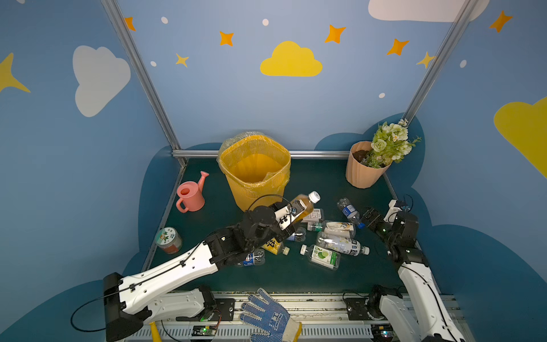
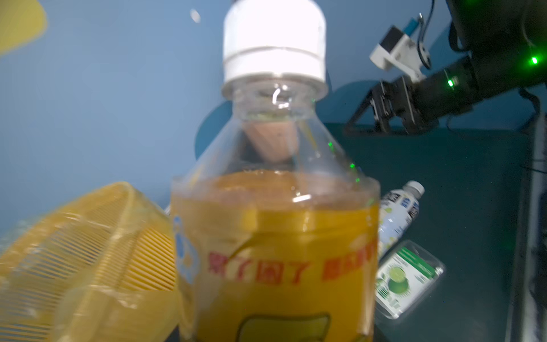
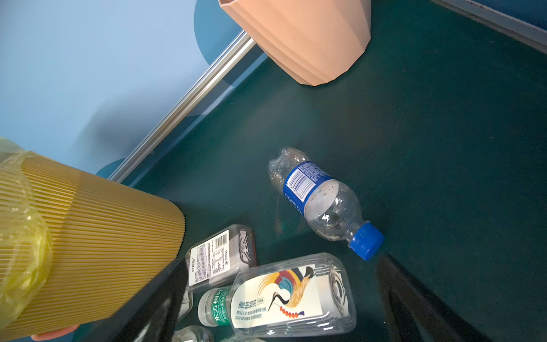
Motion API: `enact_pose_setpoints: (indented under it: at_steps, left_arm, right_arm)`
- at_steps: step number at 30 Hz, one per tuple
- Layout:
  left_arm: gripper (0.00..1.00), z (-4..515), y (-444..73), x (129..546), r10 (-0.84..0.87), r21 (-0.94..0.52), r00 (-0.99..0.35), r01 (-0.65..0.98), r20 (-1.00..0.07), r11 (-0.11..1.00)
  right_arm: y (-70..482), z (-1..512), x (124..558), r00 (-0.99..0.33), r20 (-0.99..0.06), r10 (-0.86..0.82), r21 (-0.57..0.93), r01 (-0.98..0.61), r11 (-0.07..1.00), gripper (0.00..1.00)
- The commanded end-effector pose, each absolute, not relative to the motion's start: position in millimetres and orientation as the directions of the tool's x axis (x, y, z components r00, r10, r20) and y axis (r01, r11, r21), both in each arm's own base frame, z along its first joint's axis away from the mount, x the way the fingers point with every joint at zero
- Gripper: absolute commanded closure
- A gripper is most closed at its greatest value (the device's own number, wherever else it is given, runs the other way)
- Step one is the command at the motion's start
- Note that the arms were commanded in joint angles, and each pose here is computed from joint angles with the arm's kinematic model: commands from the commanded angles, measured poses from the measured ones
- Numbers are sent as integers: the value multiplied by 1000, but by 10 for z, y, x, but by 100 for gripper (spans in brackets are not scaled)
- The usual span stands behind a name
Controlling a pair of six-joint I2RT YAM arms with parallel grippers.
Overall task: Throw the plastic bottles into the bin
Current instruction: 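Lift the yellow-labelled bottle with the left gripper and release it into the yellow bin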
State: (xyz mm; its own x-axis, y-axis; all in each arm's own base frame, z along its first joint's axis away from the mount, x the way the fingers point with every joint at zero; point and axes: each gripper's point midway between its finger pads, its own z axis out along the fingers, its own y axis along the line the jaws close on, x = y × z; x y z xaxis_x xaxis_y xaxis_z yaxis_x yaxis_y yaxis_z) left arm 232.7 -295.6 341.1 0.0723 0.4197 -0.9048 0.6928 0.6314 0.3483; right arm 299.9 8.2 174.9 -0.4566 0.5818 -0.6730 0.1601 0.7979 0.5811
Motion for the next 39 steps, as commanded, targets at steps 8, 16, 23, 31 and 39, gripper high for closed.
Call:
enact_pose_setpoints:
  at_steps: [8, 16, 23, 31, 39]
  left_arm:
    - [51, 4974, -2506, 2714, 130, 311, 421, 395, -898, 865]
    - [43, 4678, -1992, 3966, -17, 5, 63, 329, -998, 944]
    - [0, 4632, -1874, 4075, -69, -64, 6, 293, -998, 954]
    - [0, 5540, -2186, 3030, 2, 140, 336, 388, -942, 911]
    - [0, 5030, -2031, 3145, 77, 143, 253, 252, -964, 957]
  right_arm:
    - [139, 1810, 2980, -461, -672, 579, 597, 125, 793, 3]
    - [149, 1844, 2974, -461, -680, 571, 594, 111, 797, 3]
    - [159, 1888, 2939, -461, -691, 557, 583, 100, 806, 3]
    - [156, 1875, 2952, -459, -681, 571, 595, 108, 797, 3]
    - [396, 1959, 3003, -523, -690, 500, 603, -35, 797, 4]
